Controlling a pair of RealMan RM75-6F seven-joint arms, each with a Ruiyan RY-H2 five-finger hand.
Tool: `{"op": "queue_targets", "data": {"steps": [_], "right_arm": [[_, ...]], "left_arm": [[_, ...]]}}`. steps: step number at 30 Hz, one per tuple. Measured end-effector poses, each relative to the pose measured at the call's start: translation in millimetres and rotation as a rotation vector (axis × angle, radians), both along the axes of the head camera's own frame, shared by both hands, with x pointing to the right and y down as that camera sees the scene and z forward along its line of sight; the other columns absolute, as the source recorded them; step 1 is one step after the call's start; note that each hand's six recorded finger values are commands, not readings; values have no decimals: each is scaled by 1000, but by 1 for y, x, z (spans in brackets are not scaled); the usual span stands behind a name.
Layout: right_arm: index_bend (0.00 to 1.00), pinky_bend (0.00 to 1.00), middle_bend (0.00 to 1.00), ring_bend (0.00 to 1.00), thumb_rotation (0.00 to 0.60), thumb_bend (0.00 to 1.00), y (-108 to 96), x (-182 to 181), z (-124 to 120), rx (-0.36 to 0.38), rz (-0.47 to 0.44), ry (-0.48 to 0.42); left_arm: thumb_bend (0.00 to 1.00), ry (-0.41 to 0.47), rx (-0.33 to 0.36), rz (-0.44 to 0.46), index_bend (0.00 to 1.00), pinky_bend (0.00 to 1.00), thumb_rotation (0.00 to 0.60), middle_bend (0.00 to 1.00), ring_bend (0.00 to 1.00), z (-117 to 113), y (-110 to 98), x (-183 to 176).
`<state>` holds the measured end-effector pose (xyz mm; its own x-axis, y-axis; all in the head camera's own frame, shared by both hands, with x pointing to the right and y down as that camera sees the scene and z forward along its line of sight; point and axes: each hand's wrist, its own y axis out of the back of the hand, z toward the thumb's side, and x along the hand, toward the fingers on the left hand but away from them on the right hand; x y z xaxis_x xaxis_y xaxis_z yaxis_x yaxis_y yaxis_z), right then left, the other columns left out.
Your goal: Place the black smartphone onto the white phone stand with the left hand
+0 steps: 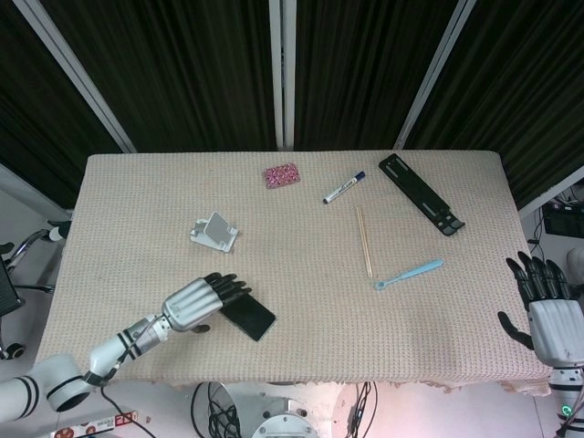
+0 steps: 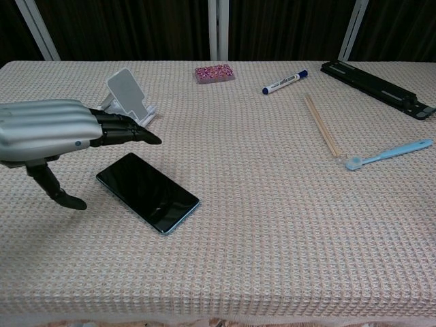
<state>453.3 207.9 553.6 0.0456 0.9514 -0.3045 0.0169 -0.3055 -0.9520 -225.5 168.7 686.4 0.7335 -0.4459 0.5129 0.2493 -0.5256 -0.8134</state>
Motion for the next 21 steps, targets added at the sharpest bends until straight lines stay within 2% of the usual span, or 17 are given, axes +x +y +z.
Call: {"op": "queue_targets", "data": {"steps": [8, 21], "right_arm": [[0, 0, 0, 0, 600, 185, -3, -1, -1, 10, 0, -5], [0, 0, 0, 0, 600, 188, 0, -3, 9, -35, -5, 1]], "left_arm": [[89, -56, -47, 14, 55, 254, 600, 98, 106, 19, -3, 7], [123, -109, -71, 62, 66, 254, 600, 99, 107, 21, -15, 22]]}}
